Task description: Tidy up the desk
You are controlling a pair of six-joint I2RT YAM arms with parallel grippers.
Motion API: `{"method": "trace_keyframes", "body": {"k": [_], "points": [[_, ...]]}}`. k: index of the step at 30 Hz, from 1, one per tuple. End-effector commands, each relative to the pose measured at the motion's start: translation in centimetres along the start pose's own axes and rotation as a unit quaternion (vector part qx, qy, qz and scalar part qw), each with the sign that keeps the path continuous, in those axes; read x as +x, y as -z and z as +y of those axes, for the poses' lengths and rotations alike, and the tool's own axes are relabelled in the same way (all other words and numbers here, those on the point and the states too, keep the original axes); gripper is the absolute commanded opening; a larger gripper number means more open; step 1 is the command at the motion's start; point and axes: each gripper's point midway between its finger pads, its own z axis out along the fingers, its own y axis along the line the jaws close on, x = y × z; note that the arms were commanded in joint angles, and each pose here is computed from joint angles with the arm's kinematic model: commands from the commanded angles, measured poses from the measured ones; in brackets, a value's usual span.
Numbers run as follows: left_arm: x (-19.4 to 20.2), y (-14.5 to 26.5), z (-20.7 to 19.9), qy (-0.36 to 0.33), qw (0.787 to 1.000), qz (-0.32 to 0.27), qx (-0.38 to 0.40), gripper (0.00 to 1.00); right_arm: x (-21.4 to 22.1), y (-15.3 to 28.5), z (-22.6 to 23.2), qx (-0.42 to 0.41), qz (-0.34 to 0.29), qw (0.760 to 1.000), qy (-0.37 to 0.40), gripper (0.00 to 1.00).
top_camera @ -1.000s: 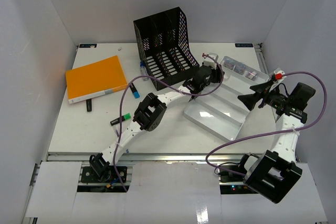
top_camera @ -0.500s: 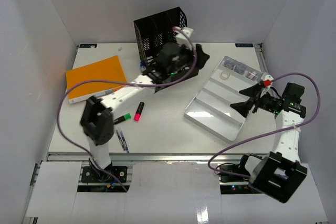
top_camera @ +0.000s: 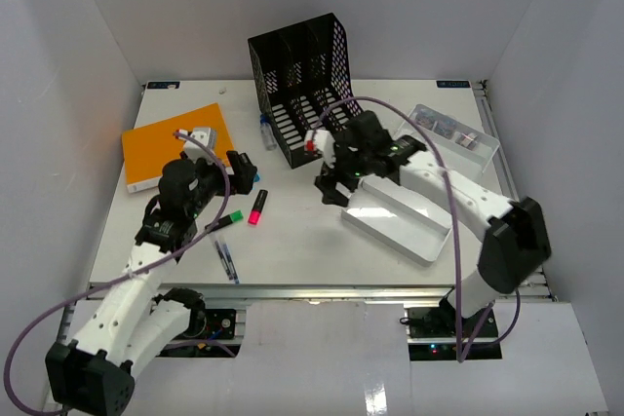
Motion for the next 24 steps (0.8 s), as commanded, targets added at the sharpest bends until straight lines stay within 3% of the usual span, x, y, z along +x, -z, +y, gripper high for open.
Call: {"method": "trace_keyframes", "body": {"k": [1,6,12,19,24], "points": [[-1.8,4.8,4.5,-0.035,0.989,-0.083,-0.118,0.98,-3.9,-6.1,-2.0,0.077,0.056,0.995,-0.013,0.92],[-4.9,8.4,6.3,-0.019,0.969,-0.168,-0.178,0.98,-12.0,-11.7,-6.8,0.150,-0.014,0.988,-0.030,0.92],[-6.0,10.3,6.4,-0.025,0.960,-0.214,-0.178,0.98,-15.1,-15.8,-11.7,0.259,-0.099,0.960,-0.043,0.85],[-5.9,9.9,6.1,-0.031,0.963,-0.207,-0.170,0.98,-13.6,-18.3,-16.9,0.372,-0.119,0.919,-0.050,0.77],[-5.8,9.6,5.7,-0.034,0.965,-0.204,-0.160,0.98,-12.2,-19.1,-18.6,0.403,-0.120,0.906,-0.041,0.74]]}}
